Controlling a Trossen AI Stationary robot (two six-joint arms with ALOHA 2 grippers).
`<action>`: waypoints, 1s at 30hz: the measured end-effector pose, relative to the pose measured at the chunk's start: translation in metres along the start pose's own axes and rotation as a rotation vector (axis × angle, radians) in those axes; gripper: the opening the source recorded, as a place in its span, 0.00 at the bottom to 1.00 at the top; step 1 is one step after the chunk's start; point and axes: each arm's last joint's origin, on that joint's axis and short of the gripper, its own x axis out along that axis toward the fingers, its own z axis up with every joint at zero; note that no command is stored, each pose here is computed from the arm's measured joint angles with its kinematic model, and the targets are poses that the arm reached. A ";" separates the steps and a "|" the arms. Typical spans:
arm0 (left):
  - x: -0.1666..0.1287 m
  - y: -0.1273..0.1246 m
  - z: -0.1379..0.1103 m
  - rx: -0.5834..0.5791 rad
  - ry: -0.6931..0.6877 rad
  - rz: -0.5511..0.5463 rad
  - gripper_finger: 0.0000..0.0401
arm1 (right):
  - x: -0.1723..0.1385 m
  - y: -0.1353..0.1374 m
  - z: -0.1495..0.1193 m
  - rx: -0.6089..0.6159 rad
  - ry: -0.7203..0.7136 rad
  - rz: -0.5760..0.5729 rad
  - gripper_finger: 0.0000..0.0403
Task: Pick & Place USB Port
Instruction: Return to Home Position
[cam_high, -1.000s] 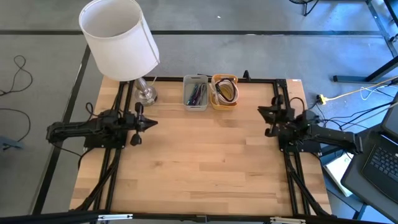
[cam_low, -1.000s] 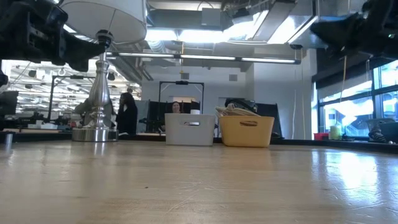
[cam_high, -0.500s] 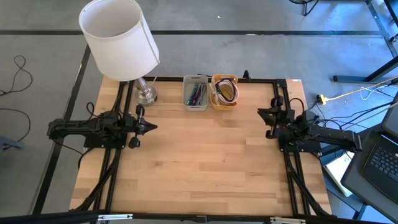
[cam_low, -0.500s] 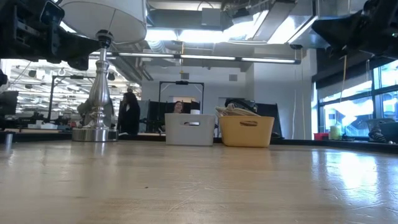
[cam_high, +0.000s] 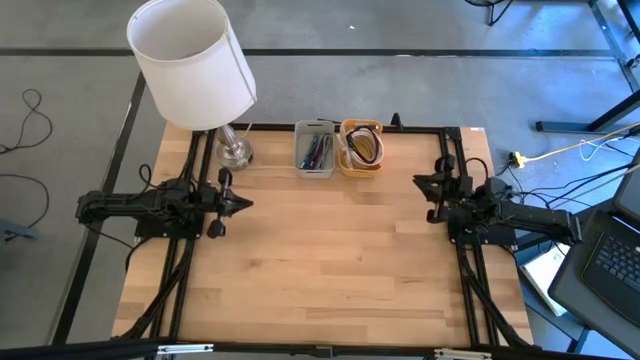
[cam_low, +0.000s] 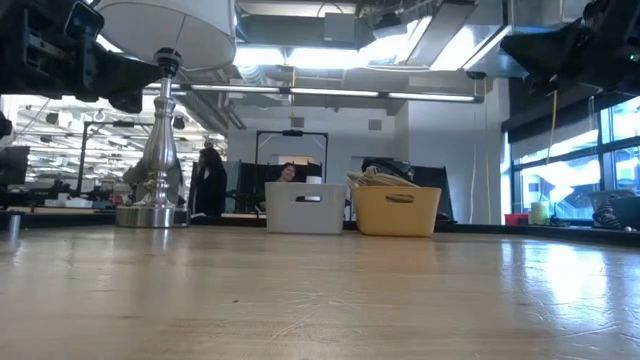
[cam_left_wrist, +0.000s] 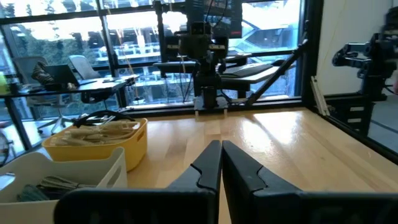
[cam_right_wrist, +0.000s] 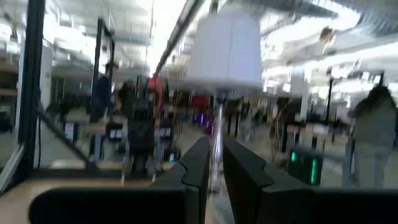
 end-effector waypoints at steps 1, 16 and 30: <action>0.000 0.000 0.000 0.000 -0.001 0.009 0.02 | 0.000 0.000 -0.003 0.004 0.027 0.002 0.12; 0.002 0.005 -0.005 0.075 0.071 0.173 0.02 | -0.005 0.005 -0.030 0.158 0.322 0.084 0.12; 0.003 0.005 -0.005 0.075 0.074 0.165 0.02 | -0.005 0.005 -0.030 0.158 0.321 0.081 0.12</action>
